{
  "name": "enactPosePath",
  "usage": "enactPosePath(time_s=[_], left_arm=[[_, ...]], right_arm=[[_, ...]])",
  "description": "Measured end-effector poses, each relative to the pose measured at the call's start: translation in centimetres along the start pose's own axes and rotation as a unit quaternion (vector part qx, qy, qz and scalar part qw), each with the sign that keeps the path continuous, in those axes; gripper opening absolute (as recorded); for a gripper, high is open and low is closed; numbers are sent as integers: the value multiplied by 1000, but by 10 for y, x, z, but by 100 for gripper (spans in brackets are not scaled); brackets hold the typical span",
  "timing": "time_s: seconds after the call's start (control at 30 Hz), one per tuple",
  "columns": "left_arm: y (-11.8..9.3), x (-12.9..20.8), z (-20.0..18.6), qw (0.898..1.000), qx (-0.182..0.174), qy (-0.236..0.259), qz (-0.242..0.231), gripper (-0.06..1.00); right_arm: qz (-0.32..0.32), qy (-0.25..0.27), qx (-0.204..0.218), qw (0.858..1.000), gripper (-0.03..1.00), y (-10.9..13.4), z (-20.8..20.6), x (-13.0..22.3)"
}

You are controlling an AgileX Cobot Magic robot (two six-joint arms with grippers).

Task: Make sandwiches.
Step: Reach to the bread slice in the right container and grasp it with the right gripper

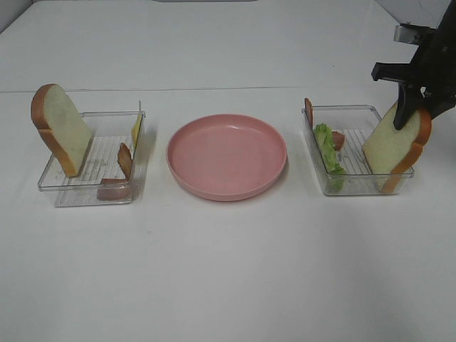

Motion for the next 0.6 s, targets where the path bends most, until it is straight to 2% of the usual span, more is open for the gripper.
enactPosePath(time_s=[0.2, 0.3, 0.53, 0.6], left_arm=[[0, 0, 0, 1000, 0, 0, 0, 98], [0, 0, 0, 1000, 0, 0, 0, 98], [0, 0, 0, 1000, 0, 0, 0, 98], [0, 0, 0, 1000, 0, 0, 0, 98]], right_arm=[[4, 3, -13, 1000, 29, 4, 0, 1], [15, 4, -16, 1000, 23, 5, 0, 1], [17, 0, -17, 1000, 23, 5, -4, 1], [20, -18, -17, 999, 23, 5, -18, 3]])
Point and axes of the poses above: a point on each arm's last joint axis where the gripper is mounted, z pointing out along that axis toward the gripper, y along the wrist's bending axis when the last joint is at zero, x = y × z, the point moved 6 cm from there along z, pointing out along that axis toward the gripper, and after that the axes turned 10 degrees about z, right-handed, at the moved point
